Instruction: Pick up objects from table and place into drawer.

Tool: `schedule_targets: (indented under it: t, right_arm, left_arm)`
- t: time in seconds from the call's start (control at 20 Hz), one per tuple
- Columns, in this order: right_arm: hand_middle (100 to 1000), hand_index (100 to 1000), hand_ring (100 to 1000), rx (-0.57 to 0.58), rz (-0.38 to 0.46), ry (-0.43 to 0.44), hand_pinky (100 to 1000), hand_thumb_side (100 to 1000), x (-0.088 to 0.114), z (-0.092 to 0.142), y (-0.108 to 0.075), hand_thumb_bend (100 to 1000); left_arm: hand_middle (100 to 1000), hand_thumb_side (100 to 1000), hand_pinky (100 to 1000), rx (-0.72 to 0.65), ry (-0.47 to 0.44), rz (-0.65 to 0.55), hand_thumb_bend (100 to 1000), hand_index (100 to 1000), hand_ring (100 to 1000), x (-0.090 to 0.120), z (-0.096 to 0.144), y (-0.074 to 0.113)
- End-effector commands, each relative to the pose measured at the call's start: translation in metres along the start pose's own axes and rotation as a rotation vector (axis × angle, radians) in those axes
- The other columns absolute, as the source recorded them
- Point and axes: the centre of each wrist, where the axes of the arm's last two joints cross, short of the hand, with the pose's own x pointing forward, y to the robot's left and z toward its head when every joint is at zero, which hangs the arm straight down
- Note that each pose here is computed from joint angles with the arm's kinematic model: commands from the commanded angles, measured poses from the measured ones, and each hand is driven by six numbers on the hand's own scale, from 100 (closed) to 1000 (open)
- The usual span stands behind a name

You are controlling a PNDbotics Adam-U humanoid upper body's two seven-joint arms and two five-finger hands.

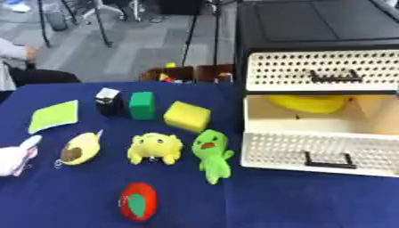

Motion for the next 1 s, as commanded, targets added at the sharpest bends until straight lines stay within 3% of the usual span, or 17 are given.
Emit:
schedule_targets:
  t: [0.05, 0.2, 0.3, 0.45, 0.6, 0.75, 1.0]
  right_arm:
    - [376, 931, 507, -0.127, -0.06, -0.067, 266, 727, 0.005, -0.013, 0.0, 100]
    - [507, 909, 604, -0.153, -0.132, -0.09, 390, 827, 0.008, -0.015, 0.003, 100]
    - [590, 909, 658, -0.163, -0.176, -0.104, 472, 848, 0.01, -0.015, 0.006, 100]
    - [672, 909, 704, -0.19, -0.239, -0.111, 521, 860, 0.013, -0.017, 0.01, 100]
    - [685, 901, 709, -0.223, -0.288, -0.109, 525, 843, 0.016, -0.018, 0.013, 100]
    - [677, 892, 702, -0.248, -0.315, -0.082, 514, 826, 0.017, -0.016, 0.015, 100]
    - [660, 880, 677, -0.263, -0.324, -0.035, 488, 805, 0.017, -0.01, 0.016, 100]
  left_arm:
    - [758, 778, 497, 0.018, -0.075, -0.14, 281, 869, 728, 0.002, -0.021, 0.013]
    - [773, 800, 517, 0.0, -0.14, -0.302, 336, 888, 751, 0.005, -0.042, 0.023]
    - [788, 812, 533, -0.025, -0.171, -0.393, 356, 907, 770, 0.009, -0.054, 0.028]
    - [813, 834, 560, -0.092, -0.197, -0.52, 369, 935, 802, 0.014, -0.069, 0.036]
    - [858, 872, 611, -0.214, -0.21, -0.641, 378, 969, 845, 0.017, -0.079, 0.043]
    - [891, 902, 649, -0.408, -0.199, -0.763, 378, 1000, 872, 0.017, -0.088, 0.051]
    - [958, 946, 795, -0.773, -0.156, -0.968, 370, 1000, 929, 0.003, -0.111, 0.064]
